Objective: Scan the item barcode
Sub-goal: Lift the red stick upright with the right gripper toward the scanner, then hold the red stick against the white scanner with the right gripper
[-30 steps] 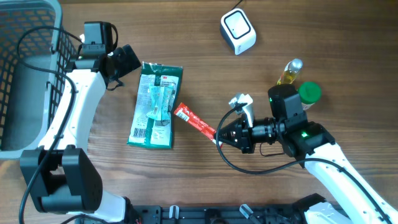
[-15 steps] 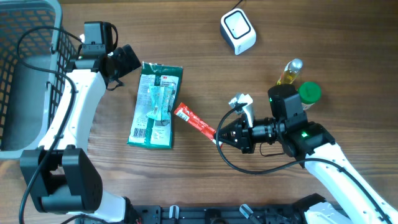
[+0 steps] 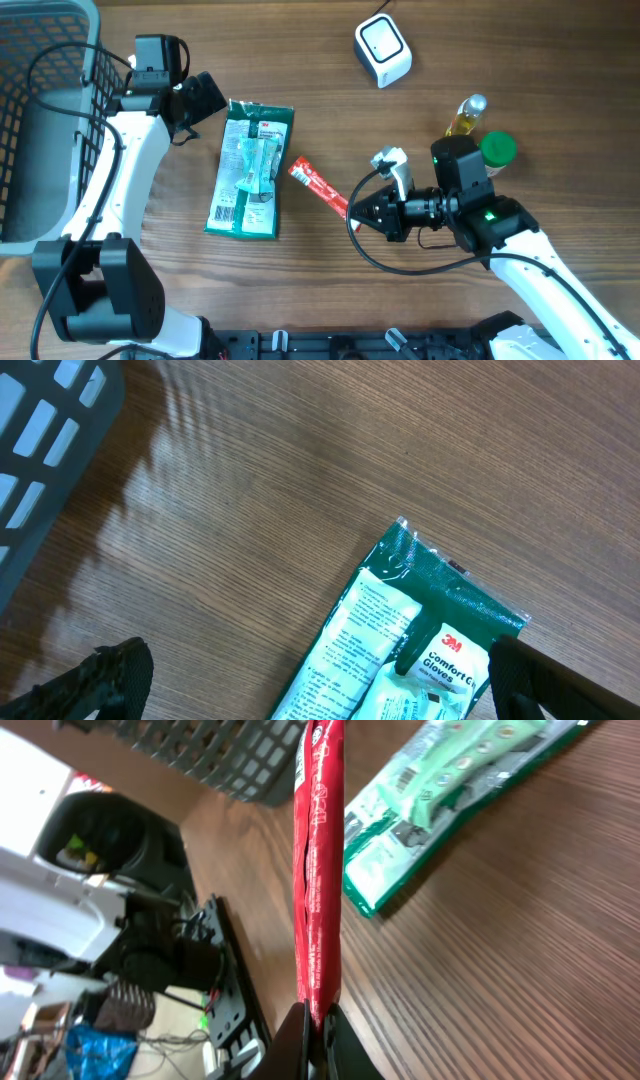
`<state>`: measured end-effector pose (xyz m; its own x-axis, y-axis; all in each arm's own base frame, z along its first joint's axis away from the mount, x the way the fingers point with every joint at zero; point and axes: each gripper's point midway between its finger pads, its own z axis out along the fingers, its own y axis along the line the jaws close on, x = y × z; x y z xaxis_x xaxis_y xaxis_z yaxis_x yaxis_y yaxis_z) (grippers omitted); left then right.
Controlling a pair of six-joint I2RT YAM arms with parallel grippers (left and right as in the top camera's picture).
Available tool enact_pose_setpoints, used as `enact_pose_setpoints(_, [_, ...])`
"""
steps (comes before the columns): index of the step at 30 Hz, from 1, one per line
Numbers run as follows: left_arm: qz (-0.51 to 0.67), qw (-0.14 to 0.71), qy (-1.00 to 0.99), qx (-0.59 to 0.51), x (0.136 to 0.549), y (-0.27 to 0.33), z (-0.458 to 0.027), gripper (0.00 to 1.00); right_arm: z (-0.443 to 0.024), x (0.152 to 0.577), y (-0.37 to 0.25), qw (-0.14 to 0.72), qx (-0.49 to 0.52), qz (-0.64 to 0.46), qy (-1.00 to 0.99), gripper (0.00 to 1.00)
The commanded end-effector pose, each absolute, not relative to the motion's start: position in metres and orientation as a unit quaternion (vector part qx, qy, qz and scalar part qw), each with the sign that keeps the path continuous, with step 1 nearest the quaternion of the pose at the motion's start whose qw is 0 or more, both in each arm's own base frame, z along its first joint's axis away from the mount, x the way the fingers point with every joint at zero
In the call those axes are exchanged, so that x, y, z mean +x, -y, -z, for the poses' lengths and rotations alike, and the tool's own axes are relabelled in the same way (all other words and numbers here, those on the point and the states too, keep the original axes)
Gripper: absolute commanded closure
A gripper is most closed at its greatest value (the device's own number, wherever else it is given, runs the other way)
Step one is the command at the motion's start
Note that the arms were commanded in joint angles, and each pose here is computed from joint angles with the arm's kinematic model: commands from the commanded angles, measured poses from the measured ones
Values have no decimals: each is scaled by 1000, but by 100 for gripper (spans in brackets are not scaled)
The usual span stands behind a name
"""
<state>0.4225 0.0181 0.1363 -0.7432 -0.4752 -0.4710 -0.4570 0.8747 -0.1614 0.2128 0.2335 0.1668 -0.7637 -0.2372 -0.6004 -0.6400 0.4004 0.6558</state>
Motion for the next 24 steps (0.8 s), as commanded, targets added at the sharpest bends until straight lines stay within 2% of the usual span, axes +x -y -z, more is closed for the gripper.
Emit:
enact_pose_setpoints(1, [13, 264, -931, -251, 425, -21, -141, 0, -205, 240, -230, 242, -247, -436, -831, 96])
enact_pose_setpoints(5, [13, 264, -931, -251, 425, -21, -141, 0, -258, 280, -204, 256, -248, -294, -887, 96])
enact_pose_setpoints(9, [13, 264, -931, -251, 425, -21, -141, 0, -285, 336, -184, 277, -235, -163, -918, 96])
enact_pose_setpoints(15, [13, 264, -931, -251, 425, -21, -141, 0, -256, 412, -172, 325, -263, 22, -908, 96])
enact_pose_setpoints(19, [13, 264, -931, -251, 425, -21, -141, 0, -243, 454, -157, 344, -280, 199, -874, 96])
enact_pose_setpoints(24, [13, 264, -931, -251, 425, -21, -141, 0, -213, 493, -146, 320, -311, 328, -832, 96])
